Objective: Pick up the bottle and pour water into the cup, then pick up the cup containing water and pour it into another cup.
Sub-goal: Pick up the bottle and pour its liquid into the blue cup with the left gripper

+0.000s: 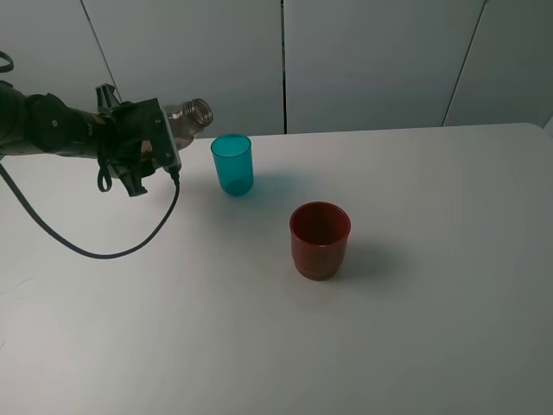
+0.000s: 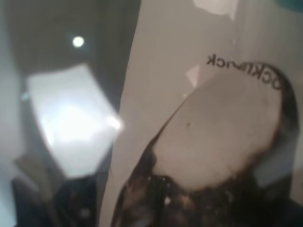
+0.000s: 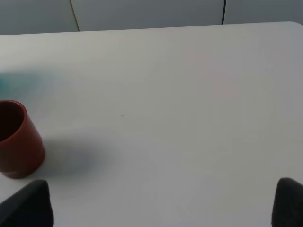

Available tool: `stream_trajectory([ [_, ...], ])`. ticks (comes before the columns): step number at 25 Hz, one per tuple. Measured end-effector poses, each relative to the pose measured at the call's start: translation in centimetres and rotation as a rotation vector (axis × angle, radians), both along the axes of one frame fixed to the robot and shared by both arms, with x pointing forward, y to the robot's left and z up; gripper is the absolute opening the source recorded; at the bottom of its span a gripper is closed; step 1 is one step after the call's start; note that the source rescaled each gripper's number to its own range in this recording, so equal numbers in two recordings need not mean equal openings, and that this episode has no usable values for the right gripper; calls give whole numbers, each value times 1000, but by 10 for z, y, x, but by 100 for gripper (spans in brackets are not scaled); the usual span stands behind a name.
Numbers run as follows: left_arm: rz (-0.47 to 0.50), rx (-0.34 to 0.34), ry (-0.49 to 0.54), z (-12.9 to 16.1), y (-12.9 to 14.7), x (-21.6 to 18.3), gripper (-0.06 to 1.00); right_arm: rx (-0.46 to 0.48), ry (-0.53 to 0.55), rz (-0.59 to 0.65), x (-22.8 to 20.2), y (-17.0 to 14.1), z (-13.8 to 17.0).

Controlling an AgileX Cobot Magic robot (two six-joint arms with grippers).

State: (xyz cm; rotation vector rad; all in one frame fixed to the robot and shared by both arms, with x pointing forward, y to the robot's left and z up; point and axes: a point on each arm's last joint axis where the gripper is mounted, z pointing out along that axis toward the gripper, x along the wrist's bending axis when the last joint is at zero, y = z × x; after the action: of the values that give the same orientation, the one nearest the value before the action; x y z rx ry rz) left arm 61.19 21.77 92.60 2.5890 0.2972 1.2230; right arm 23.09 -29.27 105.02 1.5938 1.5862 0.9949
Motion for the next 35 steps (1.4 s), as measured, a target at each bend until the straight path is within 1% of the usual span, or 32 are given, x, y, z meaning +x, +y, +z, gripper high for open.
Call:
stream_trajectory([
  [6, -4, 12, 3, 0, 0, 0, 3, 0, 0, 0, 0, 0, 0],
  [11, 16, 25, 9, -3, 0, 3, 3, 0, 0, 0, 0, 0, 0],
  [14, 28, 53, -1, -6, -2, 4, 3, 0, 0, 0, 0, 0, 0],
  [16, 25, 85, 0, -9, -3, 4, 3, 0, 0, 0, 0, 0, 0],
  [18, 33, 97, 5, -10, -2, 5, 3, 0, 0, 0, 0, 0, 0],
  [22, 37, 124, -3, -8, -2, 9, 3, 0, 0, 0, 0, 0, 0],
  [24, 26, 149, -11, -6, -1, 10, 3, 0, 0, 0, 0, 0, 0],
  [30, 11, 183, -22, -5, -1, 11, 3, 0, 0, 0, 0, 0, 0],
  [35, 6, 210, -56, -1, -5, 13, 3, 0, 0, 0, 0, 0, 0],
])
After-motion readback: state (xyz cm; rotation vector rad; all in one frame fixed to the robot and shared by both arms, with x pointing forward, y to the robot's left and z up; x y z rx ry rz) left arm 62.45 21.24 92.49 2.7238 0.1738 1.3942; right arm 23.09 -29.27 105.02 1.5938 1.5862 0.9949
